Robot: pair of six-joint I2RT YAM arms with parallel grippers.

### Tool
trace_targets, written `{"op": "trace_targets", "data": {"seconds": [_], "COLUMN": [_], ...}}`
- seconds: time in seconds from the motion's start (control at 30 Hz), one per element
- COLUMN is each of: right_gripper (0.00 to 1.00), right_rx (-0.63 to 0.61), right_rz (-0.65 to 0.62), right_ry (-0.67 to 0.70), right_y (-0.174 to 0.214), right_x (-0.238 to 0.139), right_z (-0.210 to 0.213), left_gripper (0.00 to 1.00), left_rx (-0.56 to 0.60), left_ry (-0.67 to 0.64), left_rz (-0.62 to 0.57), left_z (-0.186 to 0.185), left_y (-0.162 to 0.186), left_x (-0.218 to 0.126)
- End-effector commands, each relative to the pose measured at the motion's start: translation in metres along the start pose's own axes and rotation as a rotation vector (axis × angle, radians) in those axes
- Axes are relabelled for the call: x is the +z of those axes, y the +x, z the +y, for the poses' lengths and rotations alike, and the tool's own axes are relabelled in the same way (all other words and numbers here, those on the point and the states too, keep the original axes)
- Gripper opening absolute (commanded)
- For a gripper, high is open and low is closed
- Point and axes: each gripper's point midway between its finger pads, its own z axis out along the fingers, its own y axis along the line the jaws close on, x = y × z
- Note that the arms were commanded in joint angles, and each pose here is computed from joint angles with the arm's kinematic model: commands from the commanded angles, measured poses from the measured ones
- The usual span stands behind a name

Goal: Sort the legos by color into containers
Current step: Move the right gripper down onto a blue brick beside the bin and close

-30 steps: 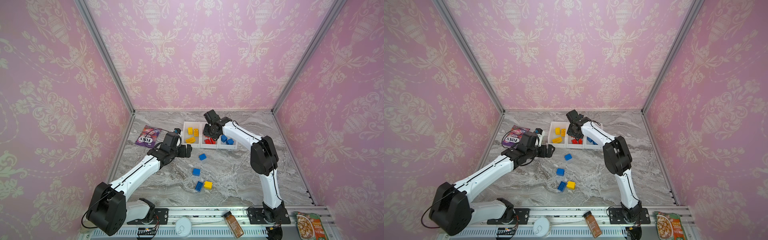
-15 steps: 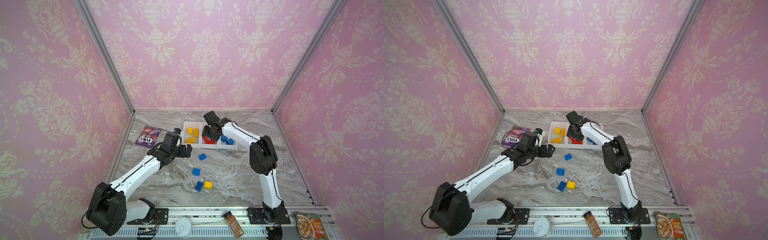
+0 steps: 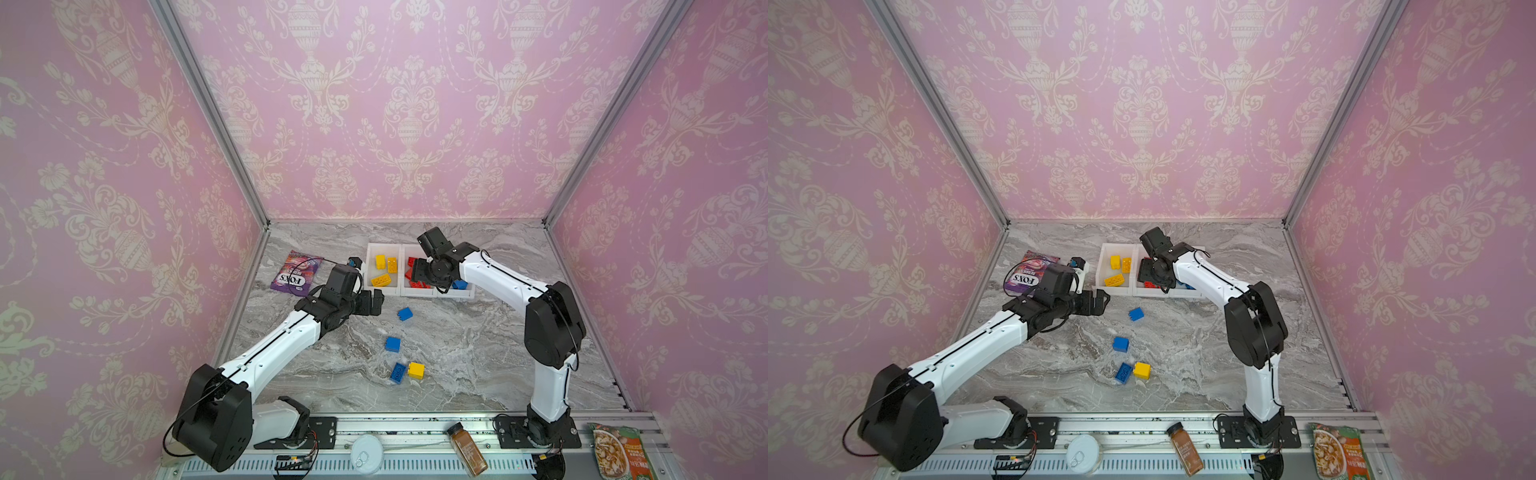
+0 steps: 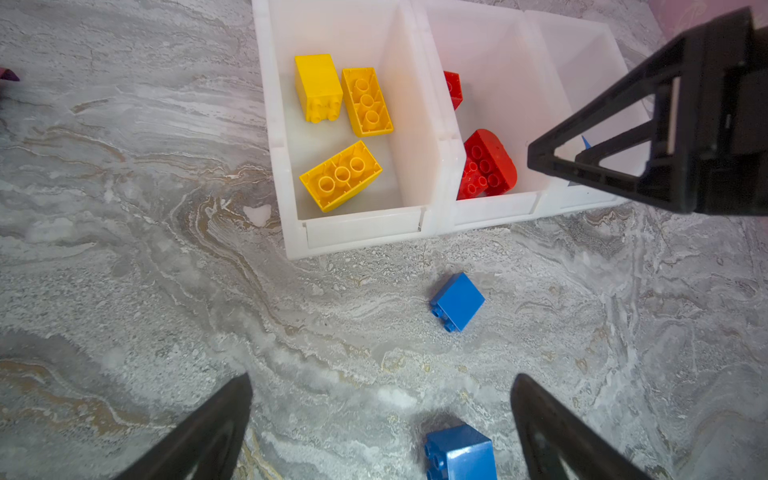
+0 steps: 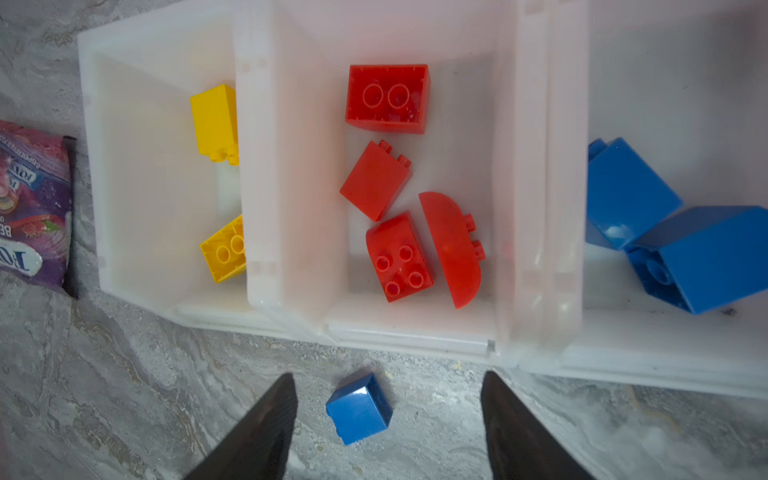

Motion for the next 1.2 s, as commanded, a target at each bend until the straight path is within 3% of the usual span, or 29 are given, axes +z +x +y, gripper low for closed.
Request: {"op": "trace_targets", "data": {"seconds": [0.0,0.3,0.63,1.17], "right_gripper": [0.73,0.82,0.82,0.76], "right_rx": [-0.081,-0.356,-0.562,-0.654], "right_rz": [0.015,0.070,0.143,0.191], "right_ry": [-0.038,-0.095,0.021,0.131], "right_y": [0.015,0.054,0.076,0.087], "right_x": [-0.012,-0.027,-0.005,0.038], "right_z": [0.005,0.025,0.031,0.037], "left_gripper": [0.99,0.99,0.99,0.99], "left_rx": [0.005,-0.034,-0.081,-0.110], "left_ry": [-0.012,-0.007,-0.010,0.002], "left_rz": [-0.011,-0.039,-0.056,-0.069], "left_z": [0.002,0.010,0.023,0.028], "left_y": [0.002,-0.002,0.000,0.001], "left_x": [0.000,-0.004,-0.013,-0.016]}}
